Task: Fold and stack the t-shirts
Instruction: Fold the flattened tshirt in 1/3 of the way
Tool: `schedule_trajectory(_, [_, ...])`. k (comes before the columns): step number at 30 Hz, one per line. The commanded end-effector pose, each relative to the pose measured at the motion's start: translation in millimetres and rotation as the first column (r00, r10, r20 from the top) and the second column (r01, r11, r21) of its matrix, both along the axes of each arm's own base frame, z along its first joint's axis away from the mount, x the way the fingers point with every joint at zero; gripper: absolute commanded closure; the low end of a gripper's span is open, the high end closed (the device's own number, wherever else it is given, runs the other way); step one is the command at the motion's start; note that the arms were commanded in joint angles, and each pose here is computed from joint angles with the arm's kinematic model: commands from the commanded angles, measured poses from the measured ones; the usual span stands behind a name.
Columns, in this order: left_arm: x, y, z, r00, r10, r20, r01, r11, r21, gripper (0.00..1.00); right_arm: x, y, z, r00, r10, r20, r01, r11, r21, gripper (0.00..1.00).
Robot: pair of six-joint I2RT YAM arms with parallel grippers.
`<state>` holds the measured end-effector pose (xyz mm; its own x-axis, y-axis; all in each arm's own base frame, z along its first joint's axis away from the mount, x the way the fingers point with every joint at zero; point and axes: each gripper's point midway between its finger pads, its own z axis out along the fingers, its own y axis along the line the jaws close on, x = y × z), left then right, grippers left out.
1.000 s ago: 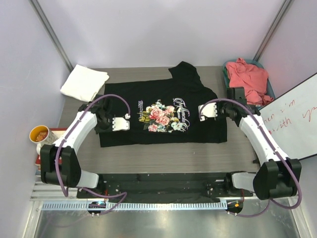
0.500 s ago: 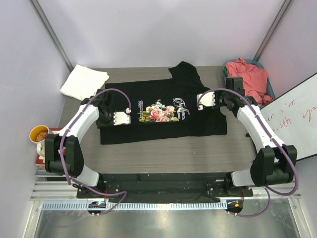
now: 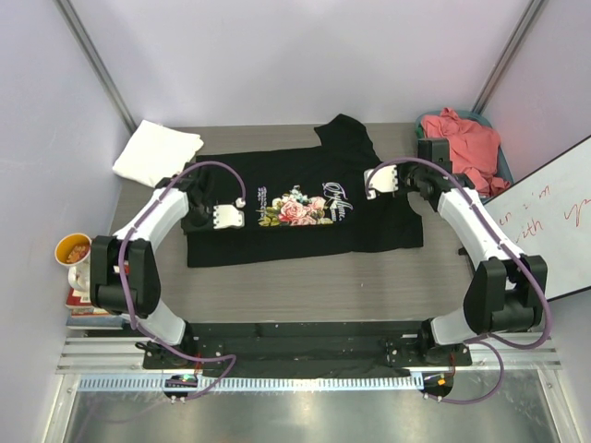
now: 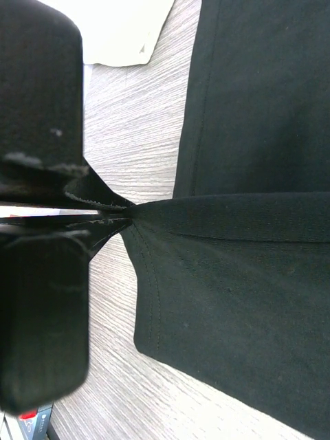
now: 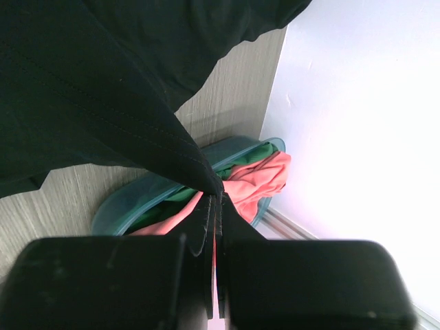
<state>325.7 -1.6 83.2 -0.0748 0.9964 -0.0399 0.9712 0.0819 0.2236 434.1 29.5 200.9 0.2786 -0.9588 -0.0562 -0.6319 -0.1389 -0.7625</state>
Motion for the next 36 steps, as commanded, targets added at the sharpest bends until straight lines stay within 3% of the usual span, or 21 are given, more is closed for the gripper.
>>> schedule_trajectory(1, [16.0, 6.6, 8.7, 0.998, 0.030, 0.057, -0.031, 0.999, 0.017, 1.00, 18.8, 4.8, 30.3, 0.994, 0.024, 0.103, -0.026, 1.000, 0.012, 0.99])
schedule_trajectory(36, [37.2, 17.5, -8.7, 0.991, 0.109, 0.074, -0.113, 0.993, 0.044, 1.00, 56.0, 21.7, 31.3, 0.986, 0.051, 0.157, -0.058, 0.997, 0.043, 0.99])
